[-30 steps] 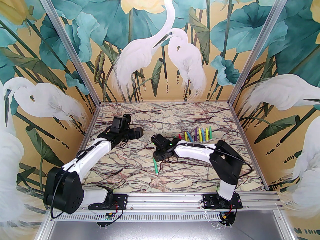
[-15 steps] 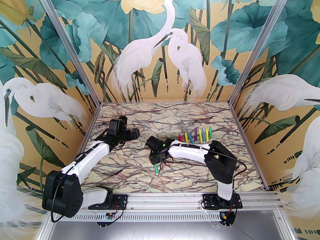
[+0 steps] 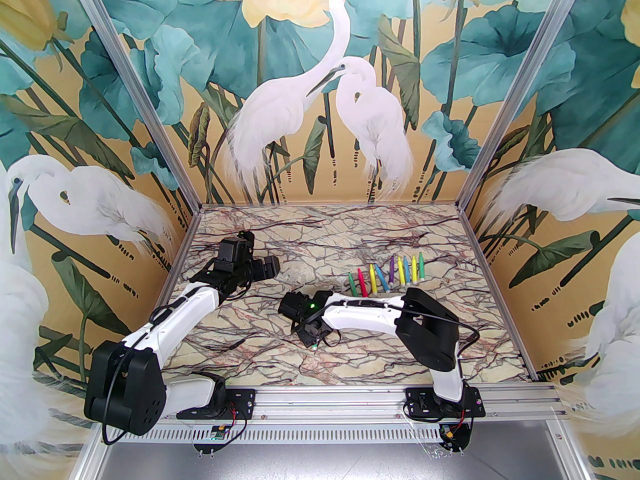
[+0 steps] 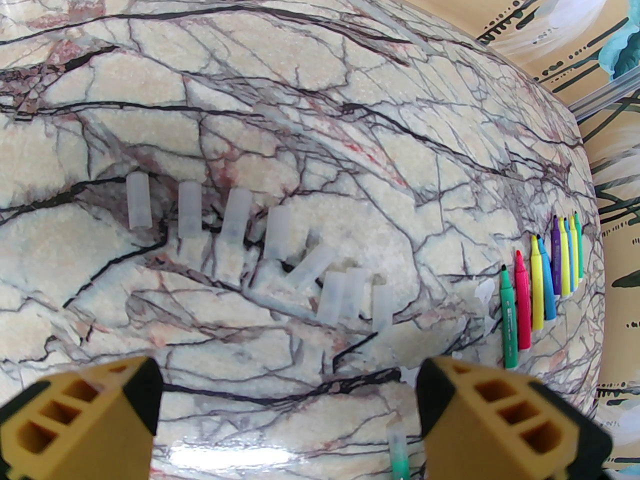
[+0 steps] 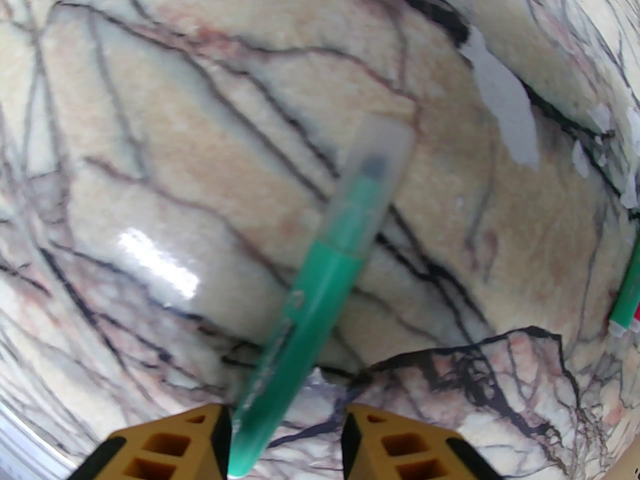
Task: Open the pen caps
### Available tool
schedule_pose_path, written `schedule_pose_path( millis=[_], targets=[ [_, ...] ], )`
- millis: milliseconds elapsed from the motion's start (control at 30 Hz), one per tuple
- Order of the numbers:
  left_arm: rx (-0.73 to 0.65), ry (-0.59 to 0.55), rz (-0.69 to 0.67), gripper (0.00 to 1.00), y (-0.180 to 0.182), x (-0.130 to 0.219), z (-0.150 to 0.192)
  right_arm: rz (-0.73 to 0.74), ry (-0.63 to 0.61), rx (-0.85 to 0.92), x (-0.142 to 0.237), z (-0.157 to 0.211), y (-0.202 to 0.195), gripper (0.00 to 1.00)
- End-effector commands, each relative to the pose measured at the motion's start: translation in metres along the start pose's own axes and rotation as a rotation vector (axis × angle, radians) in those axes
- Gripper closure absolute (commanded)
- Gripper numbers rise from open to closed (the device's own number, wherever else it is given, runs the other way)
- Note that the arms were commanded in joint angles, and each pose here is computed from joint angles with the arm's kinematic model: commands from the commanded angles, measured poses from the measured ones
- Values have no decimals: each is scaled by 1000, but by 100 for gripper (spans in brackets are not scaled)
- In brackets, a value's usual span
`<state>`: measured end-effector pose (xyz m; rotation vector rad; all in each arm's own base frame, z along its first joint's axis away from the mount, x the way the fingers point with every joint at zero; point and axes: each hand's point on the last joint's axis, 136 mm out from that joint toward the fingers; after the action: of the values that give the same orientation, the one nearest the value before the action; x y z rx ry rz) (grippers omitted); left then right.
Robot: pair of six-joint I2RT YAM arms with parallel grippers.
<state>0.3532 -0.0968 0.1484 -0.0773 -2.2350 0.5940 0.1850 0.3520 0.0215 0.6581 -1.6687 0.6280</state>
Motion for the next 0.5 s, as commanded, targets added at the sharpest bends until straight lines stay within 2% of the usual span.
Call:
schedule_pose_path(
  millis=[0,467],
  targets=[
    [-5,-27,5,11,0,13,-4,61,38,1,-8,5,-8,59],
    [10,17,74,11,-9,19,8,89,95,-7,-32,19,-35,78]
  ],
)
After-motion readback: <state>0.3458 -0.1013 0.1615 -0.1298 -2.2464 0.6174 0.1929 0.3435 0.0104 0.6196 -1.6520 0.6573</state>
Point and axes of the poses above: each hand's point on the last joint's axis, 136 mm out from that joint toward the fingers, its own x axis back along the fingers, its own y axis along the line the jaws close on, z = x × y, and after that the axes turned 11 degrees about x, right-handed
